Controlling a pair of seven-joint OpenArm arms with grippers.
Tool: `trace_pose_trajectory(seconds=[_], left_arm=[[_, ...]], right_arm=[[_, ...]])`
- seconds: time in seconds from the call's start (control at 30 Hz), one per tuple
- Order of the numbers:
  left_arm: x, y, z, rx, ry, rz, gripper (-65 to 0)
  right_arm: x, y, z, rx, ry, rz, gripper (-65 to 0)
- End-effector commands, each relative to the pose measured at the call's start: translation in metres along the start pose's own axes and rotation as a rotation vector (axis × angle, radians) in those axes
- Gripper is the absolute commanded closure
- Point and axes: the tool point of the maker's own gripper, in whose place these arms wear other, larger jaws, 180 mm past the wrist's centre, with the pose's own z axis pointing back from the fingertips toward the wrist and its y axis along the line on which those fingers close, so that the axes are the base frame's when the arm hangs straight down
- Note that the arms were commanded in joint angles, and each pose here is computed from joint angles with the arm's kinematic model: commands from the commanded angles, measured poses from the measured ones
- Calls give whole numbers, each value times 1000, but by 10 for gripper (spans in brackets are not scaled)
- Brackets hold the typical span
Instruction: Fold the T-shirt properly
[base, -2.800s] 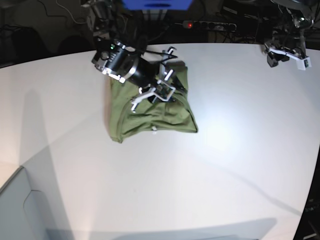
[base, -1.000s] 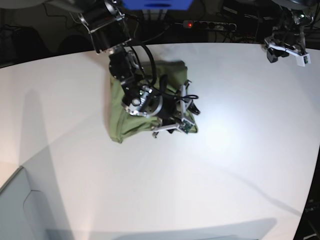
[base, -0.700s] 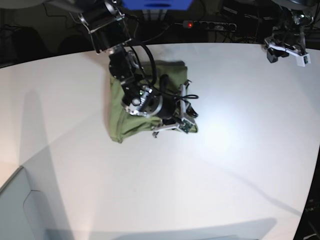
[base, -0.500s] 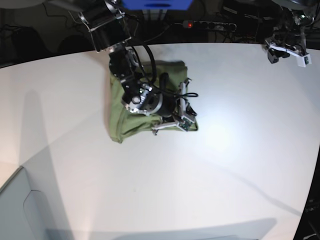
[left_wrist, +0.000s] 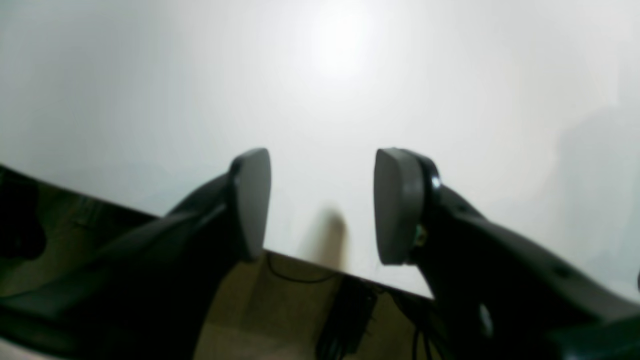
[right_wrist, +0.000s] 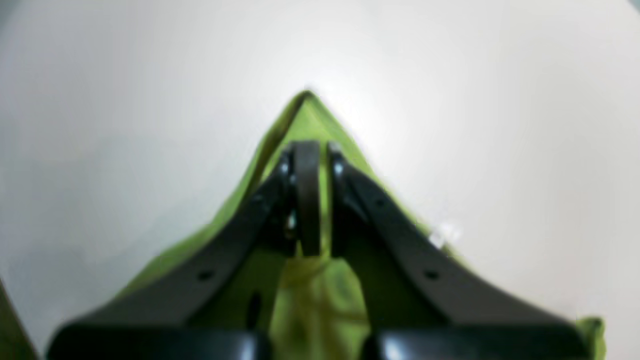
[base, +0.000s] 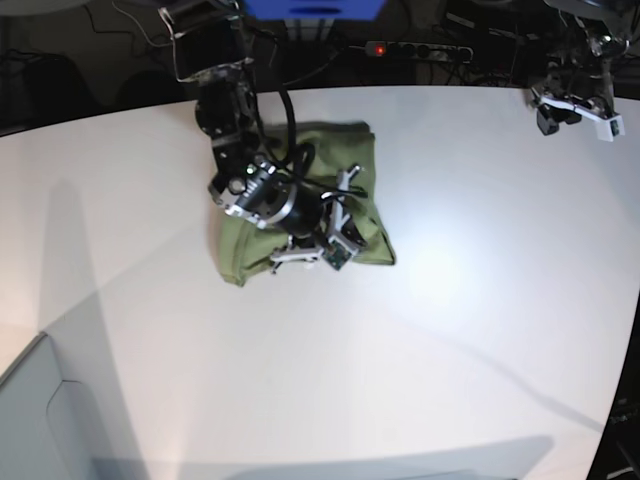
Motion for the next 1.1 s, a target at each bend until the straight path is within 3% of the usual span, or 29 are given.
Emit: trace_pose_trajectory(seconds=[0.0, 0.1, 0.17, 0.23, 0.9, 0.97, 1.07], left_arm=[[8, 0, 3, 0, -26, -11, -317], [8, 0, 3, 0, -26, -11, -317], [9, 1, 4, 0, -26, -13, -317], [10, 1, 5, 3, -32, -14, -317], [10, 2, 5, 5, -30, -12, -317], [9, 2, 5, 6, -29, -12, -317], [9, 3, 5, 6, -27, -12, -317]], right_arm=[[25, 1, 1, -1, -50, 18, -39], [26, -10, -4, -56, 51, 21, -171], [35, -13, -6, -91, 43, 0, -256], [44, -9, -9, -97, 30, 7, -294], [22, 34, -38, 18, 127, 74, -295], [19, 33, -39, 17, 135, 69, -278], [14, 34, -41, 21, 149, 66, -203]])
